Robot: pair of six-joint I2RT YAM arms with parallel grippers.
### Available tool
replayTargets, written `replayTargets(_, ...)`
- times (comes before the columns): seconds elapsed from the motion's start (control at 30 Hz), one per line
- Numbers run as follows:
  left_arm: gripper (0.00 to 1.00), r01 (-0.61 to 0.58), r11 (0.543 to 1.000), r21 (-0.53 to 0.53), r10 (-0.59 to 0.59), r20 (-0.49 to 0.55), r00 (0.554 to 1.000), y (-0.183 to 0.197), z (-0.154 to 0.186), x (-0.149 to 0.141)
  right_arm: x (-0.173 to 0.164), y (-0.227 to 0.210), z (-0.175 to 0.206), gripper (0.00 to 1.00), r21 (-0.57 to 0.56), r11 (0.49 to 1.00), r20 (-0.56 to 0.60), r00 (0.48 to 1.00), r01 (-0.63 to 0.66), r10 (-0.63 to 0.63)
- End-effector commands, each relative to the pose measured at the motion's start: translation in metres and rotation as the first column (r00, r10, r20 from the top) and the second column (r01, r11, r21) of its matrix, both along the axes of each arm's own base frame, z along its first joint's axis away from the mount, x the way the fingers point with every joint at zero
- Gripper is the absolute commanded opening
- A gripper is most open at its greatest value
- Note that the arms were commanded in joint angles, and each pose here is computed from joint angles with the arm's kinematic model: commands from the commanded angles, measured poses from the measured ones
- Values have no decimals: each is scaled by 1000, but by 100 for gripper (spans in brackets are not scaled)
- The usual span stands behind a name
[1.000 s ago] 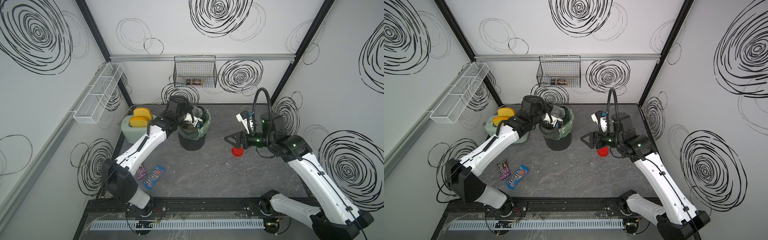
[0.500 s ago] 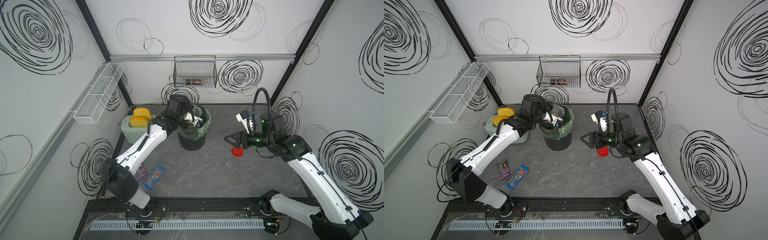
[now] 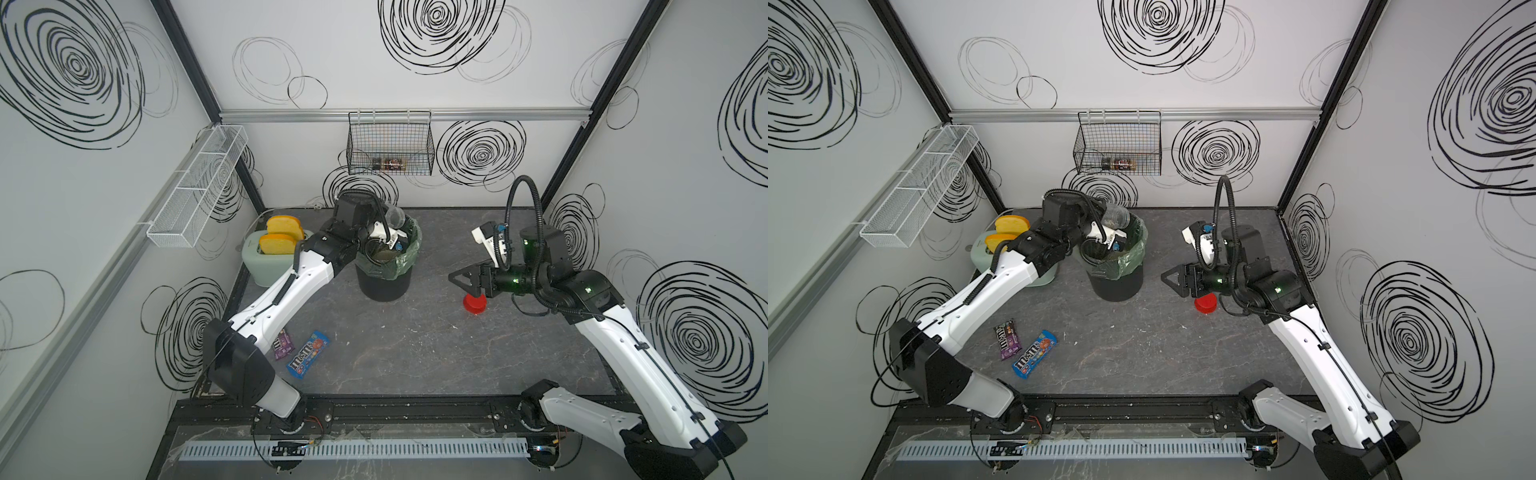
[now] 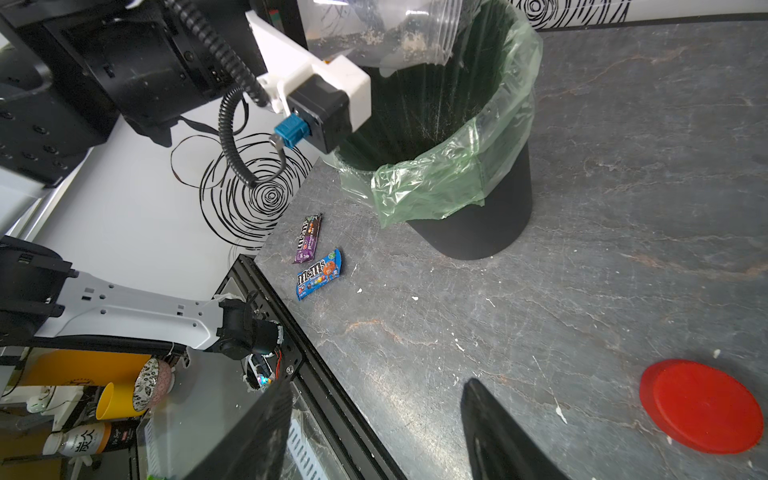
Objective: Empty expired oatmeal from jars
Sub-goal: Pour the expired oatmeal into the trash bin.
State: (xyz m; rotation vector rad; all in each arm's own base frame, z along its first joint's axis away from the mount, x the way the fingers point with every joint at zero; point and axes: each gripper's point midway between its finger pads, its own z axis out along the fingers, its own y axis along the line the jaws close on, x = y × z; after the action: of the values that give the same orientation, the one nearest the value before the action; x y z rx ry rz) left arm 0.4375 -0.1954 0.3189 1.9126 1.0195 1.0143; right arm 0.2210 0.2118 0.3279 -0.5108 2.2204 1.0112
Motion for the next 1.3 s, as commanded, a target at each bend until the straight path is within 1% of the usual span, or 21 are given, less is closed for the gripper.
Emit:
replayTargets(0.0,0,88,982,170,-97,48,994,1,6,-5,1,-1,8,67,5,1000,35,999,-6,6)
replayTargets(0.1,0,-51,990,130,40,93,995,42,19,10,-1,0,5,67,2,1000,27,1000,-10,10)
replayTargets(0.2,0,52,987,154,-62,57,996,29,10,-5,0,1,1,67,9,1000,17,1000,-12,11)
replayTargets(0.37,0,0,991,131,-11,84,996,35,21,0,2,4,4,67,17,1000,18,1000,-16,16)
replayTargets(0.43,0,102,982,158,-111,55,992,13,13,-9,3,3,2,67,18,1000,20,1000,-12,11)
replayTargets(0.57,0,-23,995,100,17,65,998,33,22,9,3,4,3,67,18,1000,8,1000,-18,18)
replayTargets(0.63,0,107,985,134,-111,19,994,5,7,-9,3,3,4,67,18,1000,22,1000,-10,9)
replayTargets(0.7,0,67,995,72,-76,126,989,5,21,4,4,5,1,68,20,1000,8,1000,-18,18)
replayTargets(0.73,0,16,996,85,-24,97,995,18,24,8,3,6,1,67,17,1000,2,1000,-22,22)
replayTargets(0.8,0,85,996,31,-86,51,995,-6,28,-7,3,3,3,67,12,1000,12,1000,-15,15)
replayTargets(0.87,0,43,991,128,-53,71,996,11,15,-3,4,3,2,67,11,1000,16,1000,-11,11)
replayTargets(0.9,0,8,994,106,-18,100,995,5,24,-6,3,3,1,67,5,1000,15,1000,-14,14)
replayTargets(0.93,0,74,993,-93,-63,119,991,-12,46,-13,3,2,1,67,1,1000,14,1000,-11,11)
replayTargets(1.0,0,112,992,59,-113,6,994,14,17,-22,3,2,1,68,4,1000,18,1000,-10,10)
replayTargets(1.03,0,30,998,-50,-24,111,994,19,31,-6,2,2,0,67,2,1000,12,1000,-14,14)
replayTargets(1.07,0,-13,999,-38,18,118,993,32,25,1,2,2,1,68,2,1000,13,1000,-15,15)
replayTargets(1.1,0,-21,996,86,18,31,999,39,8,-10,1,2,1,67,2,1000,16,1000,-13,13)
replayTargets(1.13,0,-1,997,-78,3,32,999,23,24,-12,2,1,0,67,1,1000,14,1000,-12,12)
replayTargets(1.2,0,44,999,-9,-44,-7,999,24,15,-22,3,4,-2,68,7,1000,5,1000,-19,19)
replayTargets(1.23,0,-6,998,-69,11,75,997,31,26,-9,3,5,-1,68,12,1000,6,1000,-20,20)
replayTargets(1.27,0,-30,999,31,28,74,997,38,20,-10,4,5,2,67,13,1000,10,1000,-21,21)
